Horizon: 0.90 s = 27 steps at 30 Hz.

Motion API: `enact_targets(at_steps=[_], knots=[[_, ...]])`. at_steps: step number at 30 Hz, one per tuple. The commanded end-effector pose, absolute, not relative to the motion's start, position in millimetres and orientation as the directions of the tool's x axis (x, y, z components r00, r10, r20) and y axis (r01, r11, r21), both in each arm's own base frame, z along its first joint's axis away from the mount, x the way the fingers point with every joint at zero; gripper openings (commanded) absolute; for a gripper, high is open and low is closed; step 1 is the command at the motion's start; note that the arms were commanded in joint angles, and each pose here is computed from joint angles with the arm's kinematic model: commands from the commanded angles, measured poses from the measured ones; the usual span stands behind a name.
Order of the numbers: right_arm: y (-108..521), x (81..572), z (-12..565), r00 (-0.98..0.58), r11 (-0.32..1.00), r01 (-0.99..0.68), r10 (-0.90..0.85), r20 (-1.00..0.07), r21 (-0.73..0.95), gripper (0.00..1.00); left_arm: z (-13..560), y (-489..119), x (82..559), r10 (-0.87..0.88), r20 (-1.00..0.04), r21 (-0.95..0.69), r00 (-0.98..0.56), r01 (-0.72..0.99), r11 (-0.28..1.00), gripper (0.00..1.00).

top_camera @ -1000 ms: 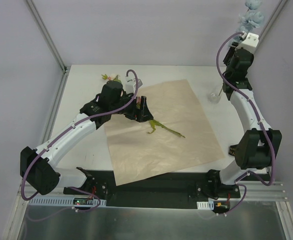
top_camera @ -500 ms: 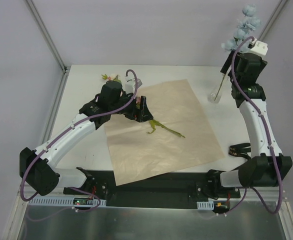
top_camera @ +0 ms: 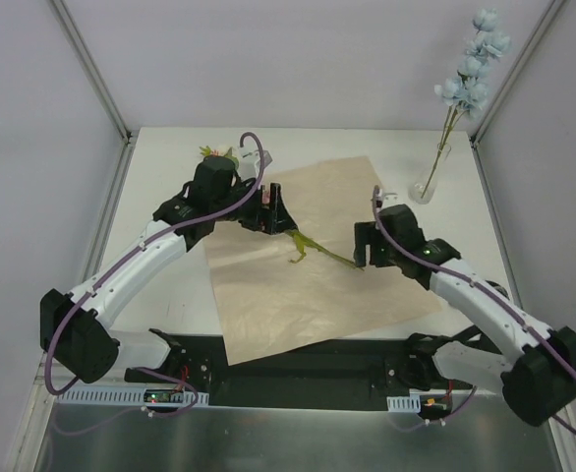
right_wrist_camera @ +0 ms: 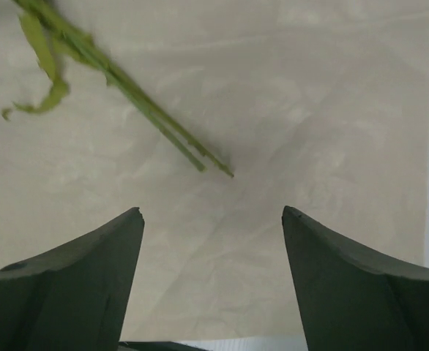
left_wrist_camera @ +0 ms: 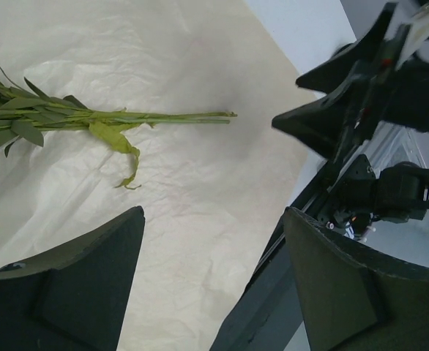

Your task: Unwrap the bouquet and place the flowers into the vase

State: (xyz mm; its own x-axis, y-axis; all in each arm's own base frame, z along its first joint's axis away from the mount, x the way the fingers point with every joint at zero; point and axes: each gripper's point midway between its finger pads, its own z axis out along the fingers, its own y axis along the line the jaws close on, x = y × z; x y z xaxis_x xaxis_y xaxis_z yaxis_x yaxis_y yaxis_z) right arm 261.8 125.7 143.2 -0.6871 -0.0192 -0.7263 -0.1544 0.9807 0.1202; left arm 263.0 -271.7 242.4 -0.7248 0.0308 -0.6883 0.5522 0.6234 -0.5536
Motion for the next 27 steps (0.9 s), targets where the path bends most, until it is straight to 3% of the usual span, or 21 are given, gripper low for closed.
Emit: enact_targets(at_steps=[1,5,10,15,19,27], knots=[[158.9,255.4,119.0,-0.762,0.959,-0.275,-0.171,-0.625,0.072,0.75,233.6,-270.7,268.5,-0.001,-0.628,-0.613,-0.778,0.494,0.616,0.75],[200.6,266.1,106.0,-0.761,0.910,-0.412,-0.365,-0.536,-0.034,0.66,228.3,-260.8,279.5,-0.052,-0.589,-0.644,-0.806,0.429,0.633,0.74],[219.6,283.0,96.0,-0.757,0.879,-0.474,-0.438,-0.484,-0.053,0.53,221.7,-241.4,296.8,-0.118,-0.566,-0.658,-0.816,0.360,0.661,0.73],[219.3,279.2,71.3,-0.751,0.845,-0.533,-0.497,-0.436,-0.044,0.49,223.3,-241.2,298.2,-0.131,-0.537,-0.690,-0.833,0.345,0.636,0.73],[224.6,277.8,59.7,-0.742,0.823,-0.568,-0.522,-0.420,-0.018,0.37,220.1,-242.5,298.7,-0.135,-0.521,-0.704,-0.843,0.335,0.626,0.73],[222.1,292.2,41.9,-0.712,0.793,-0.606,-0.574,-0.404,-0.059,0.39,210.4,-247.4,299.0,-0.123,-0.476,-0.732,-0.870,0.315,0.605,0.72]])
